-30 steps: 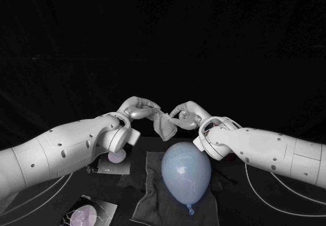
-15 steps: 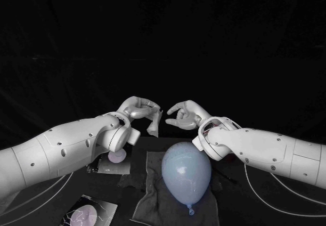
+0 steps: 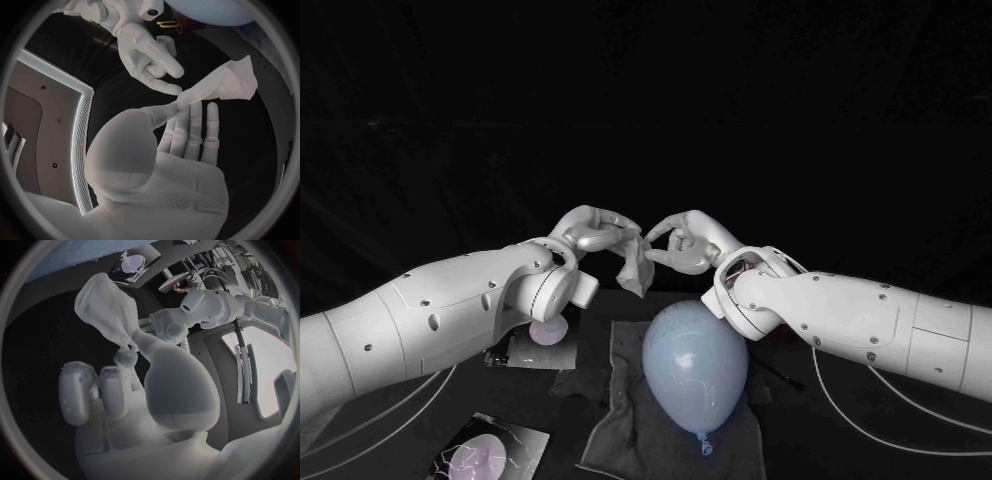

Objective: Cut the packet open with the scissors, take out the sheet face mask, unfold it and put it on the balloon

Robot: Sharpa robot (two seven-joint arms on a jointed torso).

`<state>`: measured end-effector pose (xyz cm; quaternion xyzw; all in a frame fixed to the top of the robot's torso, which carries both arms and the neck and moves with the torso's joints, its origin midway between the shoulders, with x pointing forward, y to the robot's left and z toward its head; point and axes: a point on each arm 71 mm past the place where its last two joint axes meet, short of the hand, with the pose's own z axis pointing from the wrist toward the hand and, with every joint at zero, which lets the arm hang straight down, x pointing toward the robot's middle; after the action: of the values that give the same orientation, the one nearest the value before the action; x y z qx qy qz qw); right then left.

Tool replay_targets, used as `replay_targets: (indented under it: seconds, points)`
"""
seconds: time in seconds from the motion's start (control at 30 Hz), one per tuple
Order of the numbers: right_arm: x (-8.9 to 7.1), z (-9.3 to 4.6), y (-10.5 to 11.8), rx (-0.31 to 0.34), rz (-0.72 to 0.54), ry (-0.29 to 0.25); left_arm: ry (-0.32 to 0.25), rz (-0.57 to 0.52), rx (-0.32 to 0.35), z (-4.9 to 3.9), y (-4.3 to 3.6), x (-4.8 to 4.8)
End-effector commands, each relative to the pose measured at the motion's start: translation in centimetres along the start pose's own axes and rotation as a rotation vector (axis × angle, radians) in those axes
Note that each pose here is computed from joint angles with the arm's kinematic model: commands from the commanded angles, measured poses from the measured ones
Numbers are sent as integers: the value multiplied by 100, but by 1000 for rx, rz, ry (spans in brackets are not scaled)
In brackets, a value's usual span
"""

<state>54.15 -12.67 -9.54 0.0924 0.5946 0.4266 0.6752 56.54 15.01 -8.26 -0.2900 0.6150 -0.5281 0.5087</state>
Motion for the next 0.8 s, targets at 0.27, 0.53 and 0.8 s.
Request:
replay_targets:
  seconds: [0.27,0.53,0.8]
  points:
    - [-101,23,-9,-40,-17,-116,46,-1,7,-5,-25,28]
    - [-70,54,-52,-19,-27,-59,82,10,22,-21,-38,53]
    - [10,65,-86,-2,-37,70,104,13,32,-34,-52,82]
